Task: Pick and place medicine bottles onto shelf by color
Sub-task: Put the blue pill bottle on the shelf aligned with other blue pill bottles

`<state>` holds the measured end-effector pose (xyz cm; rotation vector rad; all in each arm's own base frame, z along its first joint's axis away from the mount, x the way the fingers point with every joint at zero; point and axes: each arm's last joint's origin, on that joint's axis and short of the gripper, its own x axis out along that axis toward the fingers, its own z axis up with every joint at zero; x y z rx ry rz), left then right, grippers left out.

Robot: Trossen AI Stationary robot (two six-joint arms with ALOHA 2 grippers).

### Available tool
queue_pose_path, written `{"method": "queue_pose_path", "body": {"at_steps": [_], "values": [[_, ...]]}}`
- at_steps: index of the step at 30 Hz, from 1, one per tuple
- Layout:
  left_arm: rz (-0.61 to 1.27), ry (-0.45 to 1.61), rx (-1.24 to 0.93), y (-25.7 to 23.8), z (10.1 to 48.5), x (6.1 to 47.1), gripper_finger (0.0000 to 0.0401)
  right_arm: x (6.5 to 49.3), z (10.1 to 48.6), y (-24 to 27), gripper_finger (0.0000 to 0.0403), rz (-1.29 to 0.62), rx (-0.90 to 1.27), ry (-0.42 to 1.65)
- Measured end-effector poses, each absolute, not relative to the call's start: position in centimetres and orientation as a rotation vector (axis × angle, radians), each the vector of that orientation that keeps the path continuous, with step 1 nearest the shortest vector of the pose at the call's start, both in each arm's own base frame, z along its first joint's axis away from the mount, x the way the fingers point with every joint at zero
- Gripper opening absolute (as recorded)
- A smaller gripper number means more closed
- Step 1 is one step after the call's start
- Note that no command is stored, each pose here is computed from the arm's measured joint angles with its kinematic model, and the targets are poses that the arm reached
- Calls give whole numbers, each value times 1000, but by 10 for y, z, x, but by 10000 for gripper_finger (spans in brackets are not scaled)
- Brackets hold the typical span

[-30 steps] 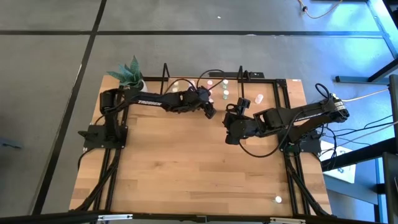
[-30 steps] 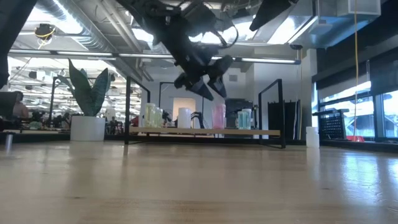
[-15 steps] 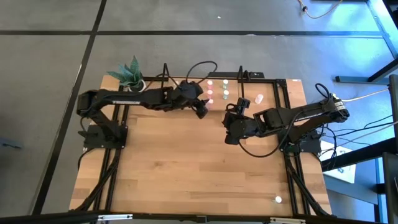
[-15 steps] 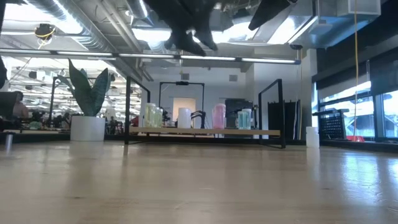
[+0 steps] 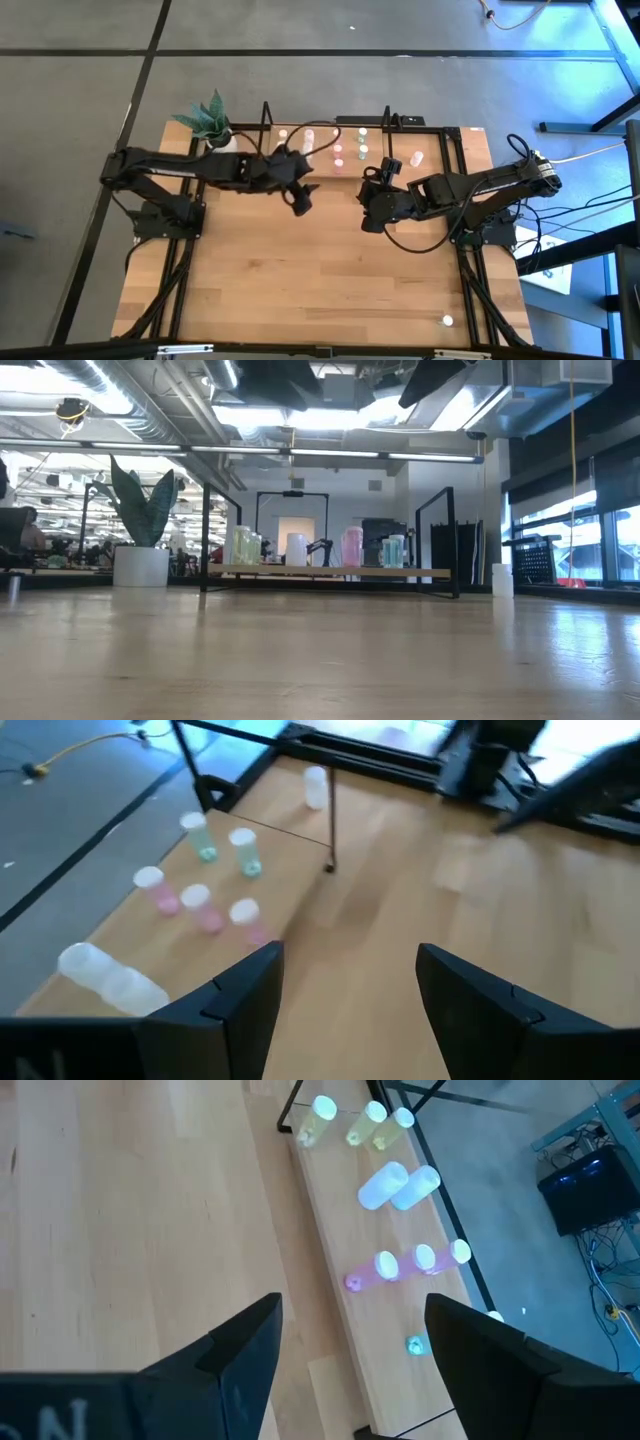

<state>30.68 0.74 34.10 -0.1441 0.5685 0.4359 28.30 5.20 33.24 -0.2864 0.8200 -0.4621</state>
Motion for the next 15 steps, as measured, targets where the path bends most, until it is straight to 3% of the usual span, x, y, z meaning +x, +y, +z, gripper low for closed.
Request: {"method": "queue_pose_path", "body": {"at_steps": [9,15], "values": [[324,629,-93,-30,338,299,221,287,335,53,248,-461,-252,768],[301,629,-69,-46,338,297,221,291,337,57,248,-363,-195,754]]}}
